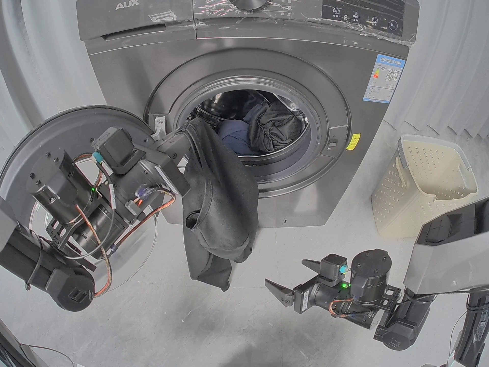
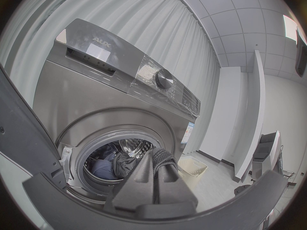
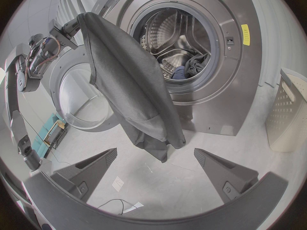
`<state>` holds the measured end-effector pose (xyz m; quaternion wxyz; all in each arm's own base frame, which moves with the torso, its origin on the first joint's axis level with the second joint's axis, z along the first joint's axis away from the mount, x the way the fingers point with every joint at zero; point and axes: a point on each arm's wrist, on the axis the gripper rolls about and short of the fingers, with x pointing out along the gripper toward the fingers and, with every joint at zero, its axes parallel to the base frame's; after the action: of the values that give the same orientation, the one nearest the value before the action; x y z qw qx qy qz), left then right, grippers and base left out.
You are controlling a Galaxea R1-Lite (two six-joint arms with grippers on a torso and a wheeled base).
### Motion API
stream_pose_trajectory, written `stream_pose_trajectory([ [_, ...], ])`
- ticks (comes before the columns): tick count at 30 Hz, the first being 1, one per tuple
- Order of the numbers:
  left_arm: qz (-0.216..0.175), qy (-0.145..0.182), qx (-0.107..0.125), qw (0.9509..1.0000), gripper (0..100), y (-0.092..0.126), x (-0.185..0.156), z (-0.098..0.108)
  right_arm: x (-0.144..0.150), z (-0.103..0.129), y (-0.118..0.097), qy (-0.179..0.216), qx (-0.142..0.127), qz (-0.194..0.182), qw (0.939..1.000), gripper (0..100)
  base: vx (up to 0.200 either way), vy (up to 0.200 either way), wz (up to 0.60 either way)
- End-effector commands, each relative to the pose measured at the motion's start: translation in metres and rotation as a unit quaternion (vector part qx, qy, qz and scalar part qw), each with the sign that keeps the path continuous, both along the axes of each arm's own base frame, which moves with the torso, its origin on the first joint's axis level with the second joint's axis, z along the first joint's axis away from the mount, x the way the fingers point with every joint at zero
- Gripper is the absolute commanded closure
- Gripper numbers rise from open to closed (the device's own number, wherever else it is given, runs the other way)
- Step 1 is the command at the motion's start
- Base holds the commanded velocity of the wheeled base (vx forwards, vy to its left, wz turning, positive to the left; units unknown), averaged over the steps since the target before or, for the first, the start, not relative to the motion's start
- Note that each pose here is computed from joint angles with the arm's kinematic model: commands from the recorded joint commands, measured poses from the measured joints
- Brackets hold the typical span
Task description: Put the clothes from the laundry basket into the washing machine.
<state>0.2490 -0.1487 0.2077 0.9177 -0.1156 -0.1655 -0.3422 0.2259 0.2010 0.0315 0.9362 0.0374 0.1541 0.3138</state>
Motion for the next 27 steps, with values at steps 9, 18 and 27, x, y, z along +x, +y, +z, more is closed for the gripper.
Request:
stream_pose_trajectory([
  [9,0.012,0.007,-0.001,0.9999,100,-0.002,0.004,-0.004,-0.002,0.018,0.065,-0.065,0.055,0.082,0.9930,0,0.000,0.000,0.00],
  [18,0.012,0.005,-0.002,0.9999,100,-0.002,0.004,-0.003,0.013,0.014,0.100,-0.098,0.082,0.095,0.9873,0,0.000,0.000,0.00],
  [27,0.012,0.005,-0.002,0.9999,100,-0.002,0.004,-0.003,0.037,0.020,0.126,-0.143,0.117,0.091,0.9786,0,0.000,0.000,0.00],
])
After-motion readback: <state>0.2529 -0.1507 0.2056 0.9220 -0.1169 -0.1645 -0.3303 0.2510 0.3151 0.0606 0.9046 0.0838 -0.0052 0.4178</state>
